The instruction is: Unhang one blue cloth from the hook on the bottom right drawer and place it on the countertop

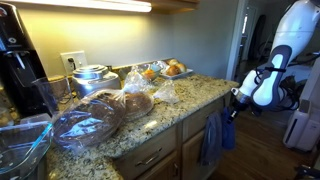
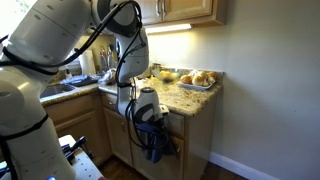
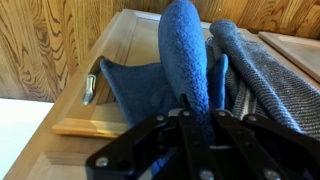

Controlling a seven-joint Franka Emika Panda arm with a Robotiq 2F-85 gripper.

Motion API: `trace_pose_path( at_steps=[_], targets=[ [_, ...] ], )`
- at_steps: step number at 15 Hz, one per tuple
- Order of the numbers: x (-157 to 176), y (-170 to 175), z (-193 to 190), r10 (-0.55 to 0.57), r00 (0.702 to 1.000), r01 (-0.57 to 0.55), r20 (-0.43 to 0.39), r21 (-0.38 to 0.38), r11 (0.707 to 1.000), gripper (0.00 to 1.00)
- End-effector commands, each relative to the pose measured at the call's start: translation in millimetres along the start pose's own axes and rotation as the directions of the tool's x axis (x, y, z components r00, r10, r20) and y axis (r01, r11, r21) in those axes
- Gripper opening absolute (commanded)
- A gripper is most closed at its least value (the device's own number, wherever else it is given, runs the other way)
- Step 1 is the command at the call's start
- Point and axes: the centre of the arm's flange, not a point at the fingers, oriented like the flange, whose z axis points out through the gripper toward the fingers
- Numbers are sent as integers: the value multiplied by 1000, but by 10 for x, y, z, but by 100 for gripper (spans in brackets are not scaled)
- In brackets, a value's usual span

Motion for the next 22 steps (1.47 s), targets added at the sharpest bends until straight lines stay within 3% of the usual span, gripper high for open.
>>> trace_pose_path(
  at_steps=[1,9,14,22],
  targets=[
    [-80,-23,-365,-7,1000,7,15,-7,1000,9],
    [-120,-93,-969,-7,1000,8,28,-59,998,9],
    [-101,-115,-1375,-10,997,16,77,-76,997,9],
    [222,-63,-1952,-29,997,39,66,-153,988,9]
  ],
)
